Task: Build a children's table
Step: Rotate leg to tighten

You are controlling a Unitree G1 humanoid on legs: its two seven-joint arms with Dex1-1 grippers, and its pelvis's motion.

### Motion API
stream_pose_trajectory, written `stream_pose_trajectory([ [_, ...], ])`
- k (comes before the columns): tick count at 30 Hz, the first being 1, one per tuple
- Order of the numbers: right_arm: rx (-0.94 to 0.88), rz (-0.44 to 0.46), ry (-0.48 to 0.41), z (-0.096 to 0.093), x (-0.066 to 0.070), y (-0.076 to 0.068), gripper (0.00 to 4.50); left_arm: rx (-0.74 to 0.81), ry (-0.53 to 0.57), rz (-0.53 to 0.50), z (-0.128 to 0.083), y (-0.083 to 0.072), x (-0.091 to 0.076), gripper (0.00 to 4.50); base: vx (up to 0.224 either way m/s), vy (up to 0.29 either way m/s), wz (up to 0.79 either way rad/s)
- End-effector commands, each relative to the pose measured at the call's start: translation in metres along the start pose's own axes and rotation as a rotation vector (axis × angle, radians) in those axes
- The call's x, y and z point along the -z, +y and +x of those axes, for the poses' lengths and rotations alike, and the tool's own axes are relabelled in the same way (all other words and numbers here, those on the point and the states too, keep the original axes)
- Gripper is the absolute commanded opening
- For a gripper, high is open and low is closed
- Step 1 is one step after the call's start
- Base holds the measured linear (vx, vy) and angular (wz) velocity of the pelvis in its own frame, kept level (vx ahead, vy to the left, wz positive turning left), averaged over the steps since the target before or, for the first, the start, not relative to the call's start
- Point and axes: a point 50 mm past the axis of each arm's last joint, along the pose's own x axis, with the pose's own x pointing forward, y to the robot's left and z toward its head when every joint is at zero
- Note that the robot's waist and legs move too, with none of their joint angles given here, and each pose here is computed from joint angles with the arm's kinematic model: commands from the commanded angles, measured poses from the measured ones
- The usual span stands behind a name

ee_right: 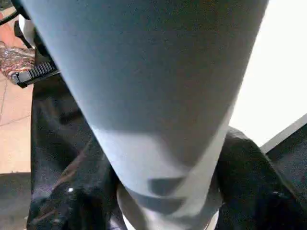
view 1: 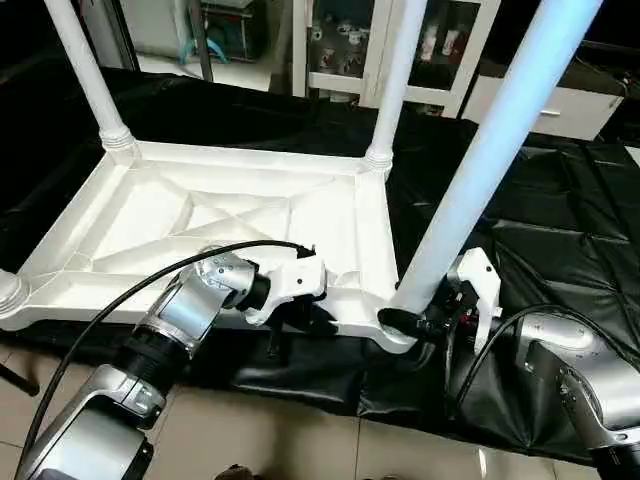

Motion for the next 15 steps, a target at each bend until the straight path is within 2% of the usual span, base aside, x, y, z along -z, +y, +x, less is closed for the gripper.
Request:
stream_pose_trajectory([
  [1,-0.024,0.013,0.0,-0.002,0.002,0.002,2.54,0.034,-0.013,0.032,0.003,-0.002,-0.005,0.0,0.0,0.0,0.0],
  [3,-0.025,0.014,0.002,-0.002,0.003,0.002,2.4,0.036,-0.013,0.032,0.003,-0.002,-0.005,0.0,0.0,0.0,0.0],
  [10,-0.026,0.02,0.017,-0.001,0.008,0.001,2.29,0.037,-0.008,0.028,0.003,-0.002,-0.003,0.0,0.0,0.0,0.0],
  [15,0.161,0.082,-0.006,0.012,0.017,-0.011,2.22,-0.046,-0.024,-0.032,0.007,0.005,-0.003,0.0,0.0,0.0,0.0],
])
